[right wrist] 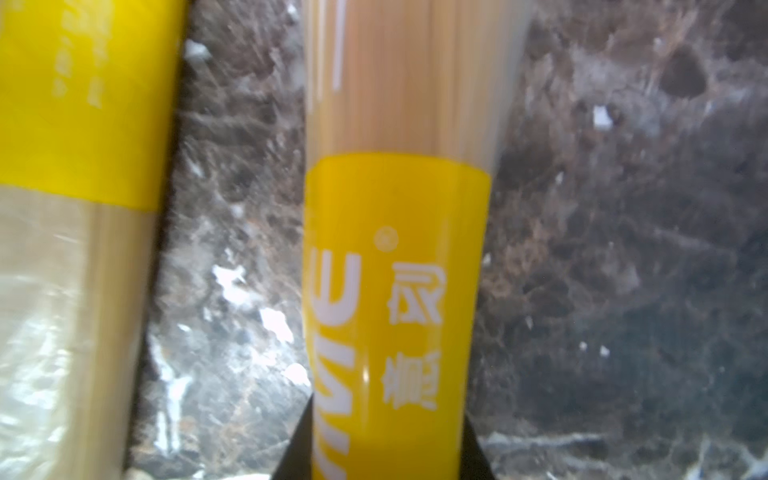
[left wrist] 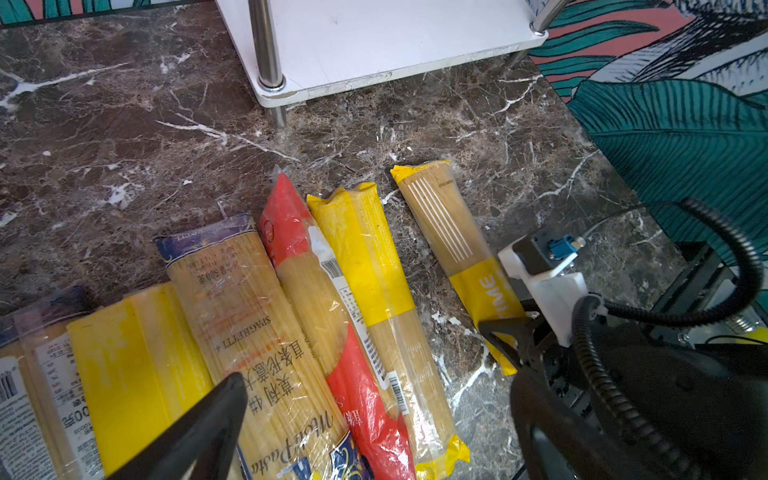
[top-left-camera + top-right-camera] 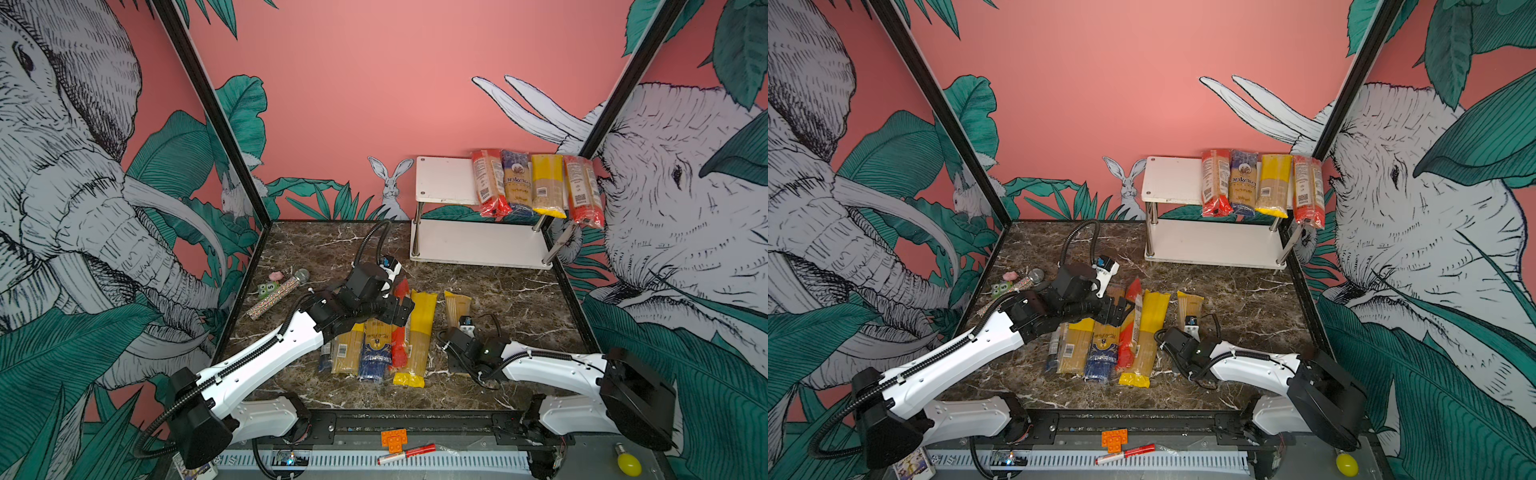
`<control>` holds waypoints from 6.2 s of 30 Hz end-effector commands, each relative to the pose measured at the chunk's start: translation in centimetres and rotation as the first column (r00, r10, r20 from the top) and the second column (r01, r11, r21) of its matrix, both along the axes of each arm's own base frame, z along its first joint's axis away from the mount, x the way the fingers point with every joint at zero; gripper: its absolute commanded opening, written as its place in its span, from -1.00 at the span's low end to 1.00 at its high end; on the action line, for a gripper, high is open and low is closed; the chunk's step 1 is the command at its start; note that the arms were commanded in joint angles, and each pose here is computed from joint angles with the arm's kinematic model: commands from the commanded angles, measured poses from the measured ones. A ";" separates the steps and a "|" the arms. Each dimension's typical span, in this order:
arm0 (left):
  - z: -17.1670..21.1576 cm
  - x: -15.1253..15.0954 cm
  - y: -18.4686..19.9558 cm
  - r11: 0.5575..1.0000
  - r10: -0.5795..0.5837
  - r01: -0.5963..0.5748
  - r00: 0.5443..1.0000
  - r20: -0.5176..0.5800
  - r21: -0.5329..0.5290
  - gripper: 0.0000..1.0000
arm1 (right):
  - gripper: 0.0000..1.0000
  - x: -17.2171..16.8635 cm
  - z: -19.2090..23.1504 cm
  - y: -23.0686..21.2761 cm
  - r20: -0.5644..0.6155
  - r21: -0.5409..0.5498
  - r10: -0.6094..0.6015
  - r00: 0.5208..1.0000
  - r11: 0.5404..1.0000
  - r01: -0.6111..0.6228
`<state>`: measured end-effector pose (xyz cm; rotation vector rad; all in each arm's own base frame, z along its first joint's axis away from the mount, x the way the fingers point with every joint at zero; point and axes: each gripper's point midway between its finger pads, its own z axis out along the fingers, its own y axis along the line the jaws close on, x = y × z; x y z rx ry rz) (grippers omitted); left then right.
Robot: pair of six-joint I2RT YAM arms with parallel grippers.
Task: Place and organize the pasta boxes and bags onto the shelf
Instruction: 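Lower the right gripper onto the yellow 'PASTATIME' bag and close it, then lift the 'PASTATIME' bag with the right gripper toward the shelf while the left arm rises, then stand the 'PASTATIME' bag upright beside the red-and-white bag with the right gripper, then open the right gripper and draw it back while the left gripper lowers to the bags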
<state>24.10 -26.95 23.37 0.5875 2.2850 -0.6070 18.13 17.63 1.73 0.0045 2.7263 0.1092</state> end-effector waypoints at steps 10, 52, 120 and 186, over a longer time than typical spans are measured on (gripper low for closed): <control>2.5 0.2 1.5 0.999 0.027 -0.026 0.999 0.047 -0.020 0.99 | -1.00 -2.8 2.1 1.3 -0.110 0.099 0.129 0.986 0.988 -0.118; 10.0 -2.0 10.3 0.977 0.201 -0.214 0.948 0.246 0.026 0.99 | -1.00 -0.8 28.9 6.4 0.290 0.438 0.241 0.926 0.827 -0.353; 18.5 10.4 13.0 0.950 0.308 -0.305 0.884 0.352 -0.064 0.99 | -0.33 31.2 43.5 -1.2 0.733 -0.036 -0.095 0.673 0.983 0.178; -9.9 -7.0 11.8 0.927 0.372 -0.355 0.912 -0.172 0.124 0.99 | 0.98 1.9 29.1 -0.1 0.326 0.046 0.205 0.923 0.972 -0.232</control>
